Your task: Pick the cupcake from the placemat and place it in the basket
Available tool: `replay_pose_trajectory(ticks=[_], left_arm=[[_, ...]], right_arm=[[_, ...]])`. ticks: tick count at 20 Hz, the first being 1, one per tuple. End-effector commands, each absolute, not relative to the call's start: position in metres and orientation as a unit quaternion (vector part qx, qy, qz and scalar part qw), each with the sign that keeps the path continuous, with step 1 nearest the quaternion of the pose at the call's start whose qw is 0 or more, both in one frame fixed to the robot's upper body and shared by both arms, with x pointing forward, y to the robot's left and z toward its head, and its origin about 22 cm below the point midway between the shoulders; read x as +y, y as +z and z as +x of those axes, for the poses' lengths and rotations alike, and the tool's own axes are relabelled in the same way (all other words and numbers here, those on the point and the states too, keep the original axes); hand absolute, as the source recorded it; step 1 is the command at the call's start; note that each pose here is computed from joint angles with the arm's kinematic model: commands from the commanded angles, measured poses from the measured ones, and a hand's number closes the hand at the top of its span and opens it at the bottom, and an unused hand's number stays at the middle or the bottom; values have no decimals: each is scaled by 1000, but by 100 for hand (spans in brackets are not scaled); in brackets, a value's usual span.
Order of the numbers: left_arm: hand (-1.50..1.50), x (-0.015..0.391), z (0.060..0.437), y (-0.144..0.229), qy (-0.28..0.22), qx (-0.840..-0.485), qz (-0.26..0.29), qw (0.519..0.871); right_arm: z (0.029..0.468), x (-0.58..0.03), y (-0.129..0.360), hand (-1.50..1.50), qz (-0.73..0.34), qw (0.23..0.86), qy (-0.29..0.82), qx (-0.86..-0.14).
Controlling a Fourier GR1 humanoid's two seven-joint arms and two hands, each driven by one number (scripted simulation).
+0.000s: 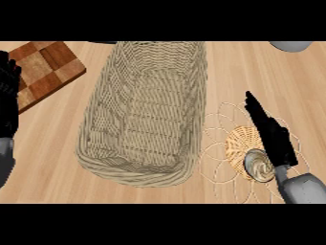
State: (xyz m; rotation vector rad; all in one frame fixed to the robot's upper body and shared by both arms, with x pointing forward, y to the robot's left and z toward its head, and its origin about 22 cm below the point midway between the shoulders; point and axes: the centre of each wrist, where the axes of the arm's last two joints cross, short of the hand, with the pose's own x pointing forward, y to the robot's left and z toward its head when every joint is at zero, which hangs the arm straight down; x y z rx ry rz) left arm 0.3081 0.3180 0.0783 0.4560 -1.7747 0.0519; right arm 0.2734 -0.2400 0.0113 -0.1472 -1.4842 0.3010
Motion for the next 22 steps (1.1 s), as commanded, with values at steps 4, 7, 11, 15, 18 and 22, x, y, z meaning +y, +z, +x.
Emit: replay_pose_trajectory(ticks=[4, 7, 11, 15, 18, 22], left_arm=[[0, 300, 287, 59, -88, -761, 110, 633], [0, 272, 294, 65, -138, -753, 47, 641], [0, 268, 276, 44, -160, -742, 28, 650], [0, 280, 267, 49, -163, -741, 26, 651], [0, 281, 273, 58, -167, -741, 36, 650], [0, 268, 270, 52, -157, -739, 34, 655]], right_arm=[[293, -285, 54, 150, 22, 660, 166, -733], [293, -256, 96, 150, 86, 509, 328, -791], [242, -201, 38, -150, 158, 503, 261, -809], [212, -202, 41, -150, 9, 527, 259, -810], [220, -214, 68, -150, -106, 515, 301, -795], [229, -242, 120, -150, -243, 484, 312, -780]])
